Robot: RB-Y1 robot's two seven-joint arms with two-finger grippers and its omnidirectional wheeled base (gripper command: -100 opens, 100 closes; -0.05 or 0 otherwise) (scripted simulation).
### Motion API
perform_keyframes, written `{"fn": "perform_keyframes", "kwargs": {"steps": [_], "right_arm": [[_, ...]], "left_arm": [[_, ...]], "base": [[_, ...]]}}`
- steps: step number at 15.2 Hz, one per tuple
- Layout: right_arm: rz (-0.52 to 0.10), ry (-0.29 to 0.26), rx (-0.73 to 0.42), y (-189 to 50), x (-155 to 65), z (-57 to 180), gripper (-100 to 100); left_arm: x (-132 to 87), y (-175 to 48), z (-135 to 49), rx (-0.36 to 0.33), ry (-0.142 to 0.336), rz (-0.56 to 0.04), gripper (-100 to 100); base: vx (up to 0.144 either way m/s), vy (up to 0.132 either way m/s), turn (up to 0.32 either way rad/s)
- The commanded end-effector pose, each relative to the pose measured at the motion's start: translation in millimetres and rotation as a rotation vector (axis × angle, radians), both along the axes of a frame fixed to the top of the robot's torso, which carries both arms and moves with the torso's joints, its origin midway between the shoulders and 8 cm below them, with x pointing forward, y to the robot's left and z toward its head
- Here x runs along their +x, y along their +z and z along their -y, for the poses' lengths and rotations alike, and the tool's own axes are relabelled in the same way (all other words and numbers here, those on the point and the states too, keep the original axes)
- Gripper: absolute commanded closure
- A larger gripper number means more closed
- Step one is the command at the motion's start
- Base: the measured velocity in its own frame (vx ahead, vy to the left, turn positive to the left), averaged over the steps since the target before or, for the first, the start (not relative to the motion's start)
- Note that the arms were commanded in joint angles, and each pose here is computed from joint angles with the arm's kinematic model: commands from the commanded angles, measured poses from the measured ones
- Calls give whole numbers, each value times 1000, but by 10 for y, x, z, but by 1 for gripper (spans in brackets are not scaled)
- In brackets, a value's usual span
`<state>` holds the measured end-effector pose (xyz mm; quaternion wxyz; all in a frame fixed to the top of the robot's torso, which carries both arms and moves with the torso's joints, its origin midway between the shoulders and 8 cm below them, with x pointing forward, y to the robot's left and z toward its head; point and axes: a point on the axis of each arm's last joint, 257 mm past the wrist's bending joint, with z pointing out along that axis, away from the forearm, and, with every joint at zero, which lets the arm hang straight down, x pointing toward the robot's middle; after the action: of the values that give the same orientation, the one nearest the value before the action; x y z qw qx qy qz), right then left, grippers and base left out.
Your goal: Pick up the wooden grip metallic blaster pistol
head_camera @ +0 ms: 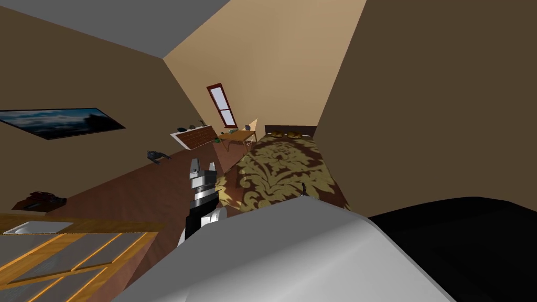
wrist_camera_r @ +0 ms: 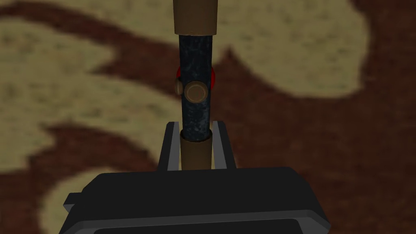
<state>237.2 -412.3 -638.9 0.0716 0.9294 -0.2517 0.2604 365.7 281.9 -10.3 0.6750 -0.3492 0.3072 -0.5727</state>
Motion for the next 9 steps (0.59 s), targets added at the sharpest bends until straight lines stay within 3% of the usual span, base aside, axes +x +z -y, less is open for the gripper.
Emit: {"fn": "perform_keyframes", "kwargs": {"steps": [1,3,4,7,8,9], "right_arm": [[-1,0,2,39,0,145,100],[-1,0,2,39,0,145,100],[-1,-2,2,82,-5,290,100],[-1,-2,2,82,-5,290,100],[-2,-3,3,130,-9,434,100],[-3,-1,-1,100,-6,338,100]], "left_arm": [[0,0,0,0,0,0,0],[0,0,0,0,0,0,0],[0,0,0,0,0,0,0],[0,0,0,0,0,0,0],[0,0,0,0,0,0,0],[0,0,0,0,0,0,0]], "base": [[-12,119,10],[-18,85,-2],[-24,78,18],[-14,59,3],[-11,56,20],[-8,41,1]]}}
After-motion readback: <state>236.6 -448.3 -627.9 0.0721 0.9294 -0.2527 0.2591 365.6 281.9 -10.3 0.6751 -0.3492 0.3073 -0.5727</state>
